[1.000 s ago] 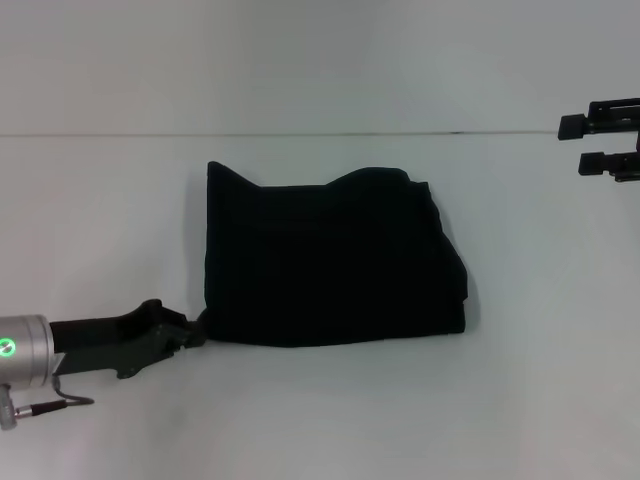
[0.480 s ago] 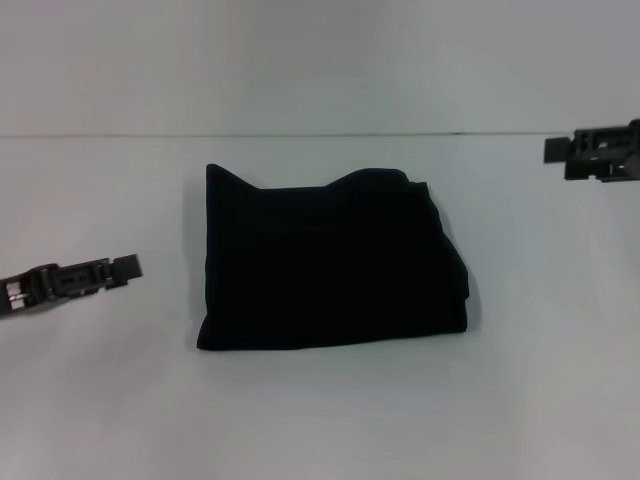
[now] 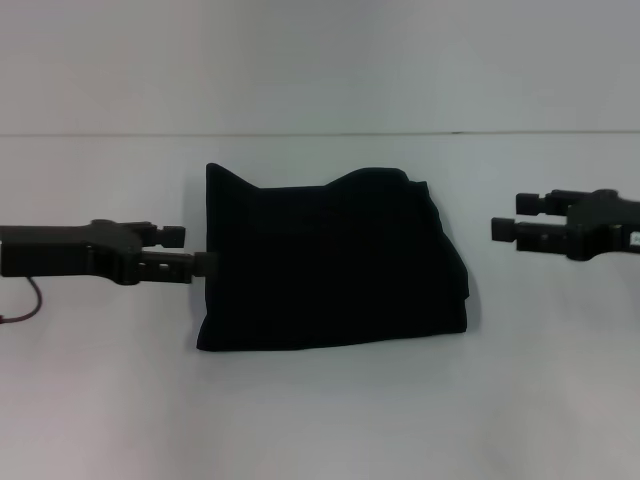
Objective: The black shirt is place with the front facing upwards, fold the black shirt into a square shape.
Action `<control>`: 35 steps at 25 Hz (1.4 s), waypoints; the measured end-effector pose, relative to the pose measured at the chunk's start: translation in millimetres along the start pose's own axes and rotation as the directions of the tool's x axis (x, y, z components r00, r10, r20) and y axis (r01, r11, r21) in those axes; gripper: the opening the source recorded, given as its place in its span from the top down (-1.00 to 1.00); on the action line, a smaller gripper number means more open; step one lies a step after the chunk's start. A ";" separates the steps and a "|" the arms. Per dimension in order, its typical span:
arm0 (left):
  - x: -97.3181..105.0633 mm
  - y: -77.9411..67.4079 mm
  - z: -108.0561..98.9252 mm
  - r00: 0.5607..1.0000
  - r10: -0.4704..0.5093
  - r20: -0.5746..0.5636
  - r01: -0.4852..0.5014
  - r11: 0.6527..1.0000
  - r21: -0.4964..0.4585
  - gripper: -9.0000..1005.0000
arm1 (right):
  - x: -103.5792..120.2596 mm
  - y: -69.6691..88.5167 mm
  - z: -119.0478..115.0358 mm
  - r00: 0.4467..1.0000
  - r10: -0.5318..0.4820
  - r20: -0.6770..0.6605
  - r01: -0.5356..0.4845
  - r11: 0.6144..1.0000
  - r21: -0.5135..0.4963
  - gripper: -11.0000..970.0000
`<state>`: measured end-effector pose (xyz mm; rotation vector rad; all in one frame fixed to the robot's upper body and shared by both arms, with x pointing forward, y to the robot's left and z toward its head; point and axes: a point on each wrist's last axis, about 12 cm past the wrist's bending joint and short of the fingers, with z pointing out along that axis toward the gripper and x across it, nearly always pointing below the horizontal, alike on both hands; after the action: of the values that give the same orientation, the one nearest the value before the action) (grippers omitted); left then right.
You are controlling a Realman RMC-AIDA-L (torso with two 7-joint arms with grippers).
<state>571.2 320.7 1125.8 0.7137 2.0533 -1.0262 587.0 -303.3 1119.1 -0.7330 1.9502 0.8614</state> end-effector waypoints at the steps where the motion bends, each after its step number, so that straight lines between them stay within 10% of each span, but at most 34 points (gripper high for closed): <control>1: -3.3 -0.6 6.0 1.000 0.021 -0.015 -0.021 1.000 0.000 -0.68 | 5.7 1.7 4.1 1.000 -0.016 0.011 0.016 1.000 0.018 -0.51; 12: -38.0 -9.0 52.4 0.989 0.122 -0.087 -0.122 0.993 0.004 -0.90 | 8.5 14.7 27.7 0.997 -0.074 0.009 0.075 0.997 -0.037 -0.51; 35: -33.6 -17.8 59.4 0.988 0.113 -0.104 -0.107 0.992 0.067 -0.89 | 0.8 27.4 40.0 0.982 -0.185 -0.038 0.177 0.973 -0.146 -0.51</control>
<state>598.9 256.6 1135.2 0.9221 2.0555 -1.0109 584.6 -255.6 1110.6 -1.0097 1.8460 0.8832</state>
